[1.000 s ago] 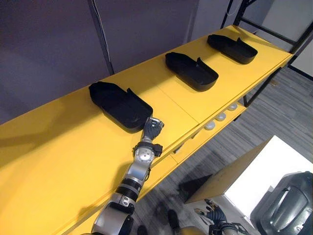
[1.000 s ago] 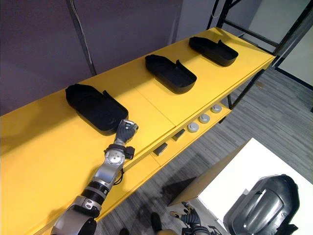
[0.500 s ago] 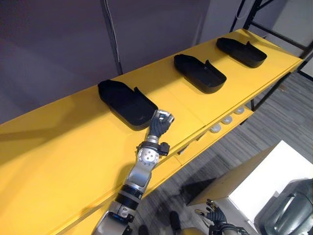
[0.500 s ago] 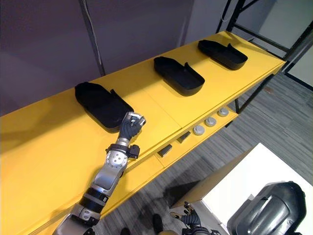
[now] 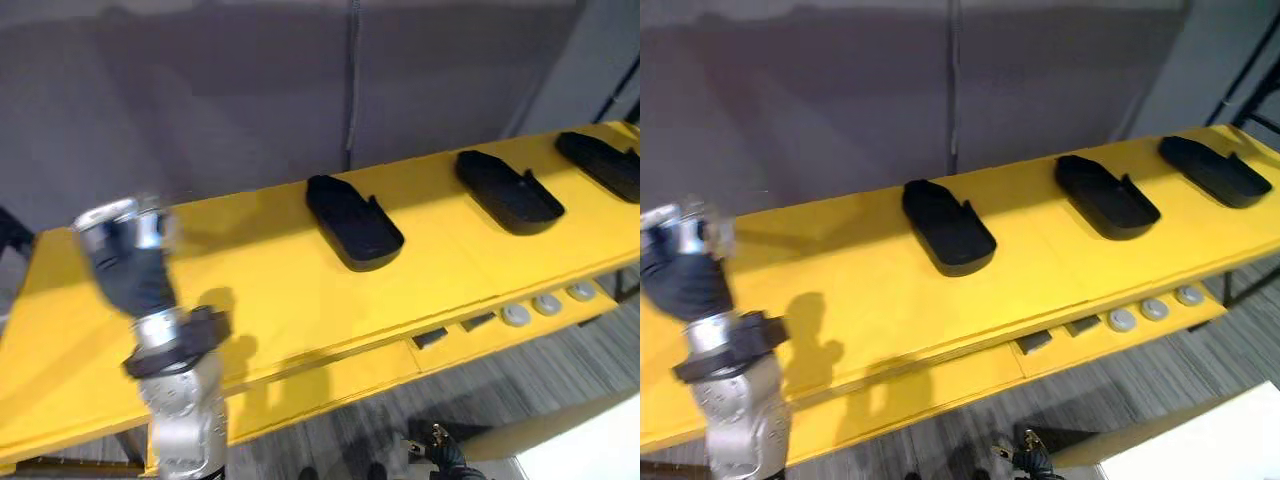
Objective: Walk over and take plastic housings, then place them on the shelf
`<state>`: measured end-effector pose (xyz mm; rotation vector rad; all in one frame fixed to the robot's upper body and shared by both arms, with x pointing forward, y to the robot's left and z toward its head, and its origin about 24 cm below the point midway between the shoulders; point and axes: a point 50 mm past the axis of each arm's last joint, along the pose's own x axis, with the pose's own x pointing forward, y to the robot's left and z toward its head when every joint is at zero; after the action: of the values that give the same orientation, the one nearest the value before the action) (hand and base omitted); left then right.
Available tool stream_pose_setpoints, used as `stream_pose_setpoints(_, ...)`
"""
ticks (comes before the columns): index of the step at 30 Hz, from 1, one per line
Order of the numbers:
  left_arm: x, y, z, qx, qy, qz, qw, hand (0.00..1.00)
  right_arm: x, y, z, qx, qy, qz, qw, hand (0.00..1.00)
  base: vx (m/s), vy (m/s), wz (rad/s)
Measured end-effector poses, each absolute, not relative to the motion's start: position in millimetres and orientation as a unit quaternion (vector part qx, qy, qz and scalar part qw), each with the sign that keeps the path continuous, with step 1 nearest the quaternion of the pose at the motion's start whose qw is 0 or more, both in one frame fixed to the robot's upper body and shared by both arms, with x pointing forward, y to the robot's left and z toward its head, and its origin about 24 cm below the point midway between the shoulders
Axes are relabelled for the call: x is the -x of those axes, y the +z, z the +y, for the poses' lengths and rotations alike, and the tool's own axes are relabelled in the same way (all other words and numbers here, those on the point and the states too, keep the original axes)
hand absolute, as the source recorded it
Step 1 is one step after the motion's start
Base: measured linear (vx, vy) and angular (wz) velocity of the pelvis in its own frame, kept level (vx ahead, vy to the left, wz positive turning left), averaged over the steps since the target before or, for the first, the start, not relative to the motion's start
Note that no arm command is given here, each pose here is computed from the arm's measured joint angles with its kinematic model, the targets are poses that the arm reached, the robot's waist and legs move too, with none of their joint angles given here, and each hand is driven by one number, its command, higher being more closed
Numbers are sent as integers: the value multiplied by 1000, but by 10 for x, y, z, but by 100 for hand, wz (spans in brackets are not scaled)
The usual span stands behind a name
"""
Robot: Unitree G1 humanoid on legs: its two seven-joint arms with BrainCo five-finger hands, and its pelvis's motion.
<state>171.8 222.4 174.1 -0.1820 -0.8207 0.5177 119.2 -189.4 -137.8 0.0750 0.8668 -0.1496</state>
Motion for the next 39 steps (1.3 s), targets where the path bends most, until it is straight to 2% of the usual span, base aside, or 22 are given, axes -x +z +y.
stream_pose_setpoints(4, -1311, 1280, 2731, 34, 425, -278, 861, 100, -1292, -1315, -1836, -38, -74, 397, 914, 0, 32, 30, 17)
stream_pose_setpoints(5, -1270, 1199, 2782, 27, 442, -256, 859, 100, -1294, -1310, -1825, -39, -73, 396, 915, 0, 36, 17, 18)
stream_pose_setpoints(7, -1136, 758, 2954, 7, 494, -134, 859, 100, -1309, -1303, -1782, -25, -57, 395, 917, 0, 41, 15, 15)
stream_pose_setpoints(9, -1036, 343, 3014, 2, 509, -20, 860, 100, -1334, -1286, -1762, -15, -50, 390, 920, 0, 34, 14, 1)
stream_pose_setpoints(12, -859, -319, 2958, 23, 507, 145, 849, 100, -1367, -1258, -1757, -10, -46, 382, 923, 0, 39, -1, 3)
stream_pose_setpoints(14, -594, -818, 2817, 51, 497, 273, 822, 100, -1362, -1261, -1749, -9, -45, 382, 923, 0, 56, 15, -8)
stream_pose_setpoints(19, -221, -1402, 2430, 110, 457, 439, 766, 100, -1297, -1283, -1766, -13, -58, 390, 919, 0, 35, 2, 0)
stream_pose_setpoints(20, -173, -1462, 2355, 116, 443, 460, 761, 0, -1272, -1293, -1778, -16, -65, 393, 917, 0, 12, -5, -10)
stream_pose_setpoints(24, -210, -1543, 2211, 121, 401, 487, 767, 0, -1191, -1353, -1770, -21, -72, 411, 908, 0, -9, -11, -8)
stream_pose_setpoints(32, -511, -1530, 2175, 56, 285, 485, 825, 0, -1079, -1424, -1803, -37, -102, 434, 894, 0, 8, -15, 1)
stream_pose_setpoints(36, -807, -1485, 2074, 25, 223, 458, 860, 0, -1099, -1413, -1860, -40, -131, 429, 893, 0, 4, -29, 8)
stream_pose_setpoints(39, -931, -1473, 1922, 14, 176, 450, 875, 0, -1116, -1405, -1898, -41, -148, 426, 892, 0, -2, -20, 3)
